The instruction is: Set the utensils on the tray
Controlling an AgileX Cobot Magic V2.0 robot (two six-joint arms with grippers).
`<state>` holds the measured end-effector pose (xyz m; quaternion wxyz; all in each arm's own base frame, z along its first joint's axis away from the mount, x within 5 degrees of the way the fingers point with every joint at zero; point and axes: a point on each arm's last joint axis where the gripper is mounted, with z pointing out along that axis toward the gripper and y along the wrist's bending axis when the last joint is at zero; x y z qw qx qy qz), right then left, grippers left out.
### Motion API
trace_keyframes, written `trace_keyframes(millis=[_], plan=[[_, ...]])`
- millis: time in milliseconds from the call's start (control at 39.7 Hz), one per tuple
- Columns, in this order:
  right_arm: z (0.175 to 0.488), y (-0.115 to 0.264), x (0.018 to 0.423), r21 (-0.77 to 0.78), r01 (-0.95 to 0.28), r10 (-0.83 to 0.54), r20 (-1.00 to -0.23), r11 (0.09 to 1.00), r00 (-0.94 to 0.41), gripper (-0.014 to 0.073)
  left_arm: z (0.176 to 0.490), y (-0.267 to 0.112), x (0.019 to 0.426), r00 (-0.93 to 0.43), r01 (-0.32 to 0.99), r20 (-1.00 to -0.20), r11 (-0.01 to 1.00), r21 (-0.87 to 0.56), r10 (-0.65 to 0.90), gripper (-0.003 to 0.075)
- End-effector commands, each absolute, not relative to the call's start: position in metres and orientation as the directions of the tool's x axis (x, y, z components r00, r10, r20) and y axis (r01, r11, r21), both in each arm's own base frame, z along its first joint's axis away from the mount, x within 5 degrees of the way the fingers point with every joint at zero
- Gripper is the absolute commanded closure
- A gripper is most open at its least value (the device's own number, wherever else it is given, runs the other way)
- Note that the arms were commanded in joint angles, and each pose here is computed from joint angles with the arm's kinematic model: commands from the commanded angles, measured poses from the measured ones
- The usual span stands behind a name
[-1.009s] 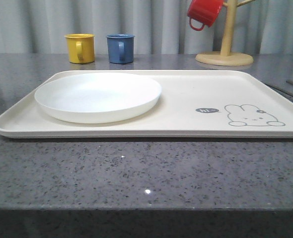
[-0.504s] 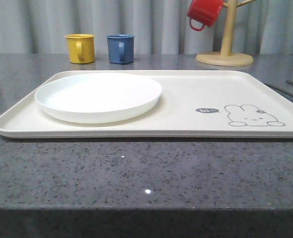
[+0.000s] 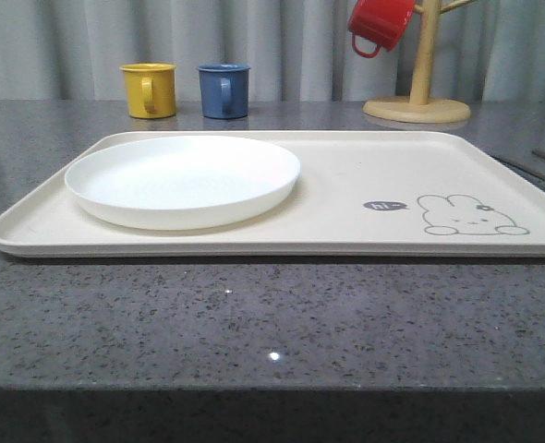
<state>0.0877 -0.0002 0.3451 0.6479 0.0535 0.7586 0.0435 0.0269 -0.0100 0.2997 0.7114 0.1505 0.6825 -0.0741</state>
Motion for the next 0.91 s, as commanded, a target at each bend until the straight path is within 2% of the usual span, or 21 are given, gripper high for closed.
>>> trace_keyframes(millis=[0,883], plan=[[0.3629,-0.0011,0.0883,0.131,0.020,0.131,-0.990,0.991,-0.052,-0.0006,0.3133,-0.0098,0.0261,0.143,0.303,-0.988,0.948,0.093,0.052,0.0738],[0.3630,-0.0011,0.0883,0.131,0.020,0.131,-0.990,0.991,-0.051,-0.0003,0.3043,-0.0109,0.0297,0.114,0.306,-0.992,0.948,0.093,0.061,0.0738]])
